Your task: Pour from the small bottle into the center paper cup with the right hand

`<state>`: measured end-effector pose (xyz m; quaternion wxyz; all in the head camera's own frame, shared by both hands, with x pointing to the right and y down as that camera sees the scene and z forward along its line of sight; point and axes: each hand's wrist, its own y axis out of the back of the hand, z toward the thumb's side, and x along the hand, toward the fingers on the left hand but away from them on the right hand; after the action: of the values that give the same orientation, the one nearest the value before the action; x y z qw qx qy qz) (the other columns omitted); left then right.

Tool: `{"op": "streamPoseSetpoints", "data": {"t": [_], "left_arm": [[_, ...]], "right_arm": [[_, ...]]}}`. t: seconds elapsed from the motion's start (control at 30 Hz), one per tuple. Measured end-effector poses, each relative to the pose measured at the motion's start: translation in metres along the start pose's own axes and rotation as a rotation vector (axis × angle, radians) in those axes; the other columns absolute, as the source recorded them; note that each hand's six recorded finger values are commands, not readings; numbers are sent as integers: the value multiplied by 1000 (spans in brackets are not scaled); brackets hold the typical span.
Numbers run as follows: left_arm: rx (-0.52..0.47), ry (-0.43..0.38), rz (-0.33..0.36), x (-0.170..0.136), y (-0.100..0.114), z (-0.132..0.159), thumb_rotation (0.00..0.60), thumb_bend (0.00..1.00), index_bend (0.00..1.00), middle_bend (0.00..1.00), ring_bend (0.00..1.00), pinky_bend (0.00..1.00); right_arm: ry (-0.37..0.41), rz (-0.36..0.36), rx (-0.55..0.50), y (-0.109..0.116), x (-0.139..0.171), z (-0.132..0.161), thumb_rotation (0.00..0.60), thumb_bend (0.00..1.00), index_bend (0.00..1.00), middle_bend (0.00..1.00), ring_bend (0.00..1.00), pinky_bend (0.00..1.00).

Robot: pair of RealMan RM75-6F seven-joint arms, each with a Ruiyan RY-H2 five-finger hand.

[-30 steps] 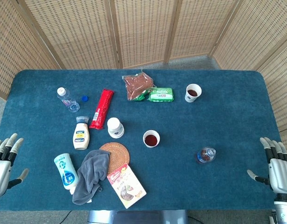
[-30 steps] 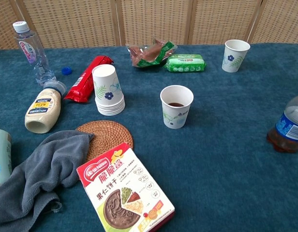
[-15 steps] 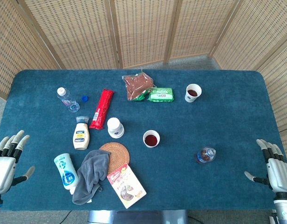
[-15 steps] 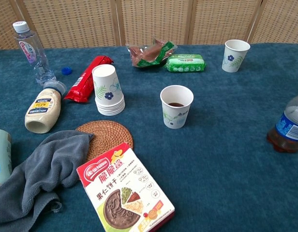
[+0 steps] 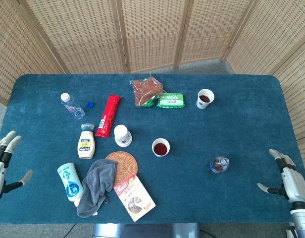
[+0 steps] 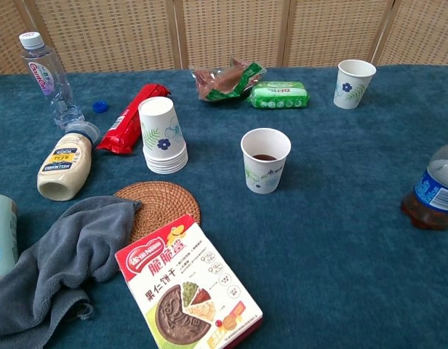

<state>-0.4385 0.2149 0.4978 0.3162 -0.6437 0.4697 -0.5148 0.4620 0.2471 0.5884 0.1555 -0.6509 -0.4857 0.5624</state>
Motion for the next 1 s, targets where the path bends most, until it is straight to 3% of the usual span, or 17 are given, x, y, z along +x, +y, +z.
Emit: {"op": "streamPoseSetpoints", "data": {"t": [0.53, 0.73, 1.0], "left_arm": [[-14, -7, -3, -2, 5, -5, 600, 319, 0, 0, 0, 0], [-15, -7, -6, -1, 5, -5, 600, 319, 0, 0, 0, 0], [-19, -5, -9, -2, 5, -6, 600, 319, 0, 0, 0, 0]], "right_arm": [[144, 79, -314, -44, -24, 19, 600, 0, 0, 0, 0, 0], [197, 103, -349, -57, -32, 37, 600, 0, 0, 0, 0, 0], [211, 127, -392, -68, -35, 47, 600, 0, 0, 0, 0, 0]]}}
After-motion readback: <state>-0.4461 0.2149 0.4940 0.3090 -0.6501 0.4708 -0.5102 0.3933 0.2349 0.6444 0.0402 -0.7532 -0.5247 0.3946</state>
